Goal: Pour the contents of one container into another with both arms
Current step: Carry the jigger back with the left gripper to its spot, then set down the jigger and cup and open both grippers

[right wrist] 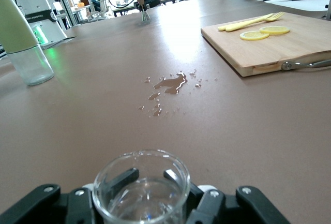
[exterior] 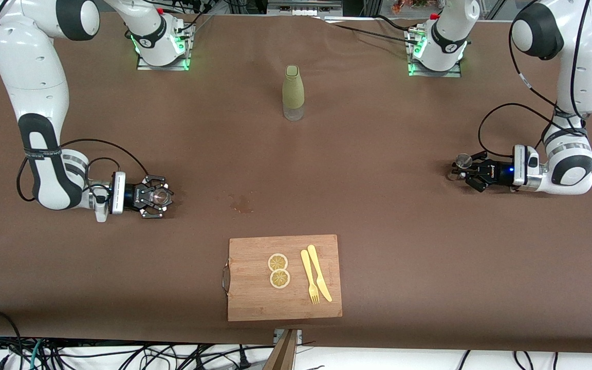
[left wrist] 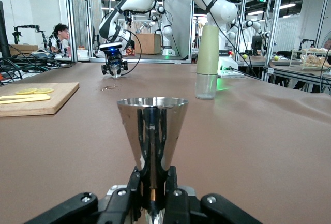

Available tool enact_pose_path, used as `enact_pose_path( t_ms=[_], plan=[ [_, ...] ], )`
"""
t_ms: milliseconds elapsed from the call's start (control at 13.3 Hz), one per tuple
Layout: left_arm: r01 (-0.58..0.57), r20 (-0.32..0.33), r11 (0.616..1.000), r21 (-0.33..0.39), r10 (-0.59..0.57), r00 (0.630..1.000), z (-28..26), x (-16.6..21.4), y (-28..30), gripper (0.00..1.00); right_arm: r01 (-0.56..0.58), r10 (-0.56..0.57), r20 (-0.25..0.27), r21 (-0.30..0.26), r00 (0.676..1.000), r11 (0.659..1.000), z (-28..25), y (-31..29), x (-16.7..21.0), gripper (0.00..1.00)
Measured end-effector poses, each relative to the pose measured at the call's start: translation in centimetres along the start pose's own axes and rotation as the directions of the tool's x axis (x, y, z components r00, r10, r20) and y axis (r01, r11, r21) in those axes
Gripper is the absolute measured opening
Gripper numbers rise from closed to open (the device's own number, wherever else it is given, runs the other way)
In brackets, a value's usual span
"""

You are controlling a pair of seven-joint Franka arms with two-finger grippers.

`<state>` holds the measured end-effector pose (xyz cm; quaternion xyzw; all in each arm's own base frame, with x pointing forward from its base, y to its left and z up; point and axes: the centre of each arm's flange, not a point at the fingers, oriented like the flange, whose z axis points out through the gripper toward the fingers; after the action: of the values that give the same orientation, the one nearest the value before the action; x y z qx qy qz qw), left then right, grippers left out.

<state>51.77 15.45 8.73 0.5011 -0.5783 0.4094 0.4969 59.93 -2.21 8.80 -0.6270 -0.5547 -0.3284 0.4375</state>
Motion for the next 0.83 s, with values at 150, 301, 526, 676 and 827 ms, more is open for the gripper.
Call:
enact_pose_path(
  t_ms=[150, 301, 526, 676, 827],
  plan=[
    [0.003, -0.009, 1.0, 0.0, -0.003, 1.0, -0.5, -0.9, 0.1, 0.21, 0.003, -0.003, 0.001, -0.002, 1.0, 1.0, -0.2, 0.1, 0.1, 0.33],
    [0.012, -0.016, 1.0, -0.001, -0.012, 1.0, -0.6, -1.9, 0.4, 0.21, 0.009, -0.009, 0.002, -0.003, 1.0, 1.0, -0.2, 0.1, 0.1, 0.37],
    [0.019, -0.042, 1.0, -0.01, -0.019, 0.999, -0.5, -2.6, 0.6, 0.21, 0.013, -0.013, 0.002, -0.003, 1.0, 1.0, -0.4, 0.1, -0.3, 0.46],
    [0.019, -0.05, 1.0, -0.012, -0.02, 0.999, -0.6, -2.8, 0.6, 0.21, 0.016, -0.016, 0.001, -0.002, 1.0, 1.0, -0.4, 0.0, -0.3, 0.52],
    [0.033, -0.018, 0.999, -0.001, -0.033, 0.999, -1.0, -3.9, 0.9, 0.37, 0.018, -0.018, 0.001, -0.002, 1.0, 1.0, -0.5, 0.0, -0.4, 0.58]
  ],
)
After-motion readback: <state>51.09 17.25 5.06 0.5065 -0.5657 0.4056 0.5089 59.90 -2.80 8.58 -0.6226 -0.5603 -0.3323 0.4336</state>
